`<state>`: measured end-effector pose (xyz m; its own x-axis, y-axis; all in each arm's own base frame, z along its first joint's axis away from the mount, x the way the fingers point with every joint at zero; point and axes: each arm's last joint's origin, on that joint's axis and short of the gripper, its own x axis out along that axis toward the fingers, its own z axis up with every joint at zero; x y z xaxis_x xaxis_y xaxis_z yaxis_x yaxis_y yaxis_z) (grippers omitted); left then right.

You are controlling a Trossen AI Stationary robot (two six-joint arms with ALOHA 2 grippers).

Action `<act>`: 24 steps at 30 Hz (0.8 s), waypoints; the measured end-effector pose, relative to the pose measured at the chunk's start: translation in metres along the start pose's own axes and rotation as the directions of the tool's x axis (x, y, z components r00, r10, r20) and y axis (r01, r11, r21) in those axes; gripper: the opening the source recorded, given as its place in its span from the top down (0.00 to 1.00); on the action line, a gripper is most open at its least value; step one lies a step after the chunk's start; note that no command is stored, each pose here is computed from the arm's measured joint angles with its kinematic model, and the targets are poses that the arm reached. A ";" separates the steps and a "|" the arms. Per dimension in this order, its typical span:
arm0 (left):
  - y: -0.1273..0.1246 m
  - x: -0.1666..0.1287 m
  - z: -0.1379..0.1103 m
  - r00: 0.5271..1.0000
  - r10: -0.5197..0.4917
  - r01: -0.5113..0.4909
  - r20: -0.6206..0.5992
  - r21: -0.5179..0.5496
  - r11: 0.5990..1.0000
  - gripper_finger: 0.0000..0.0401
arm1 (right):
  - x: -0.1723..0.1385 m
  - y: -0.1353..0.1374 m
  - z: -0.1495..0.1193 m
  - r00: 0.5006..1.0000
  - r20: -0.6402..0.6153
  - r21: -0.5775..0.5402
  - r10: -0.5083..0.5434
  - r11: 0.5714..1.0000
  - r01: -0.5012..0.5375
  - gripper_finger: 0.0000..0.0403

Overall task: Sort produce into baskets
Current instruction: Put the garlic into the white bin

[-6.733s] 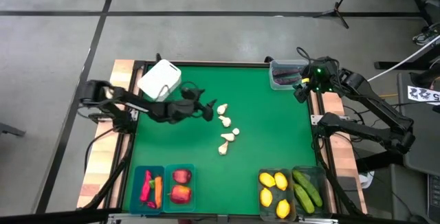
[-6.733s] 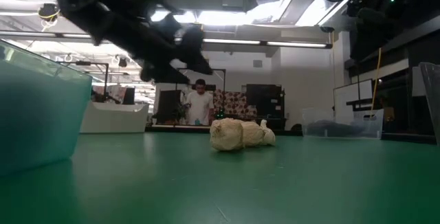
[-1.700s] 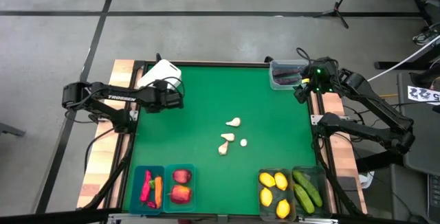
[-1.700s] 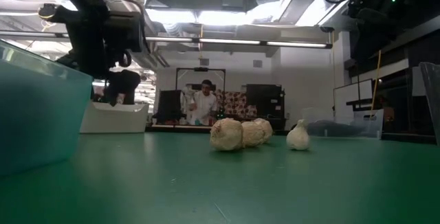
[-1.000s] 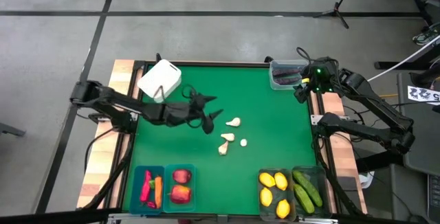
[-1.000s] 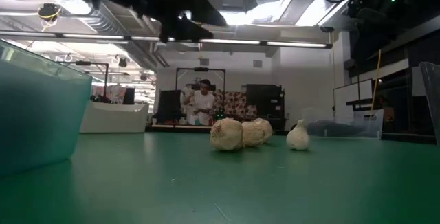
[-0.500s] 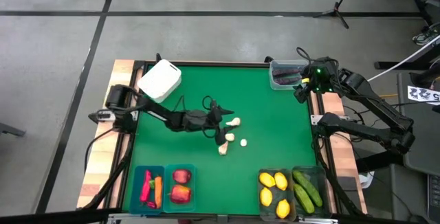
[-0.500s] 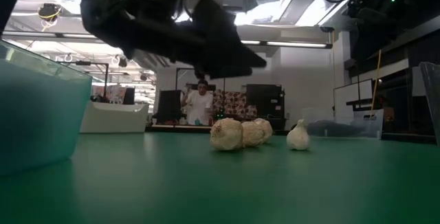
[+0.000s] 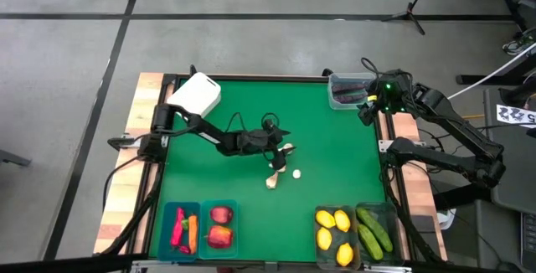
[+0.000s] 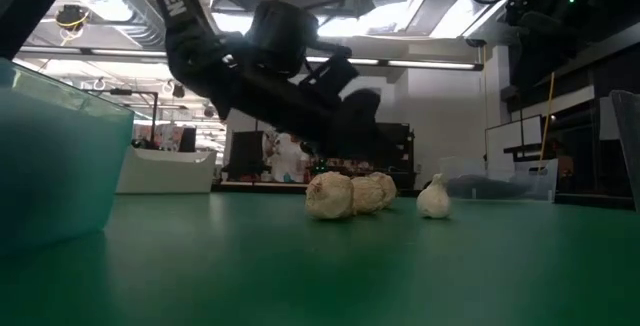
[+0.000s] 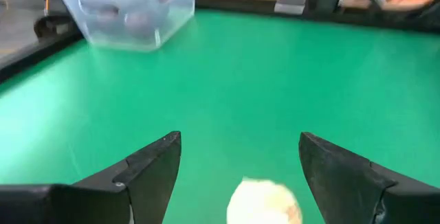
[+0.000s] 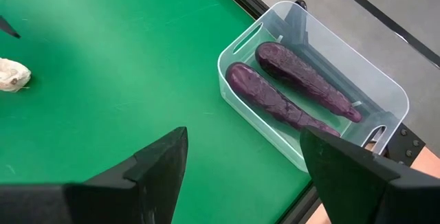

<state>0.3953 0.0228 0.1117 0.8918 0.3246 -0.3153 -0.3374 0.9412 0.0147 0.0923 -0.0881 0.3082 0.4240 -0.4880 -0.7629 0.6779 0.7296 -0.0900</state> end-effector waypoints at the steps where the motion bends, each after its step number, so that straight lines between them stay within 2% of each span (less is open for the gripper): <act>1: 0.001 0.001 -0.001 1.000 0.002 -0.002 -0.021 0.001 1.000 0.28 | 0.000 0.000 0.000 1.000 0.000 0.000 0.000 1.000 0.000 0.30; 7: 0.001 0.002 -0.003 0.997 -0.016 0.016 -0.071 0.005 1.000 0.28 | 0.000 0.000 0.000 1.000 0.003 0.000 0.000 1.000 0.000 0.30; 18: 0.004 0.015 -0.036 0.986 -0.036 0.031 -0.163 -0.032 0.999 0.28 | 0.000 0.000 0.001 1.000 0.008 0.000 0.000 1.000 0.000 0.30; 24: 0.004 0.016 -0.040 0.985 -0.031 0.025 -0.167 -0.035 0.999 0.28 | 0.000 0.000 0.001 1.000 0.008 0.000 -0.001 1.000 0.001 0.30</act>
<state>0.3963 0.0284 0.0689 0.8389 0.2753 -0.4696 -0.3252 0.9453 -0.0268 0.0927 -0.0886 0.3087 0.4279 -0.4923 -0.7580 0.6785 0.7290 -0.0904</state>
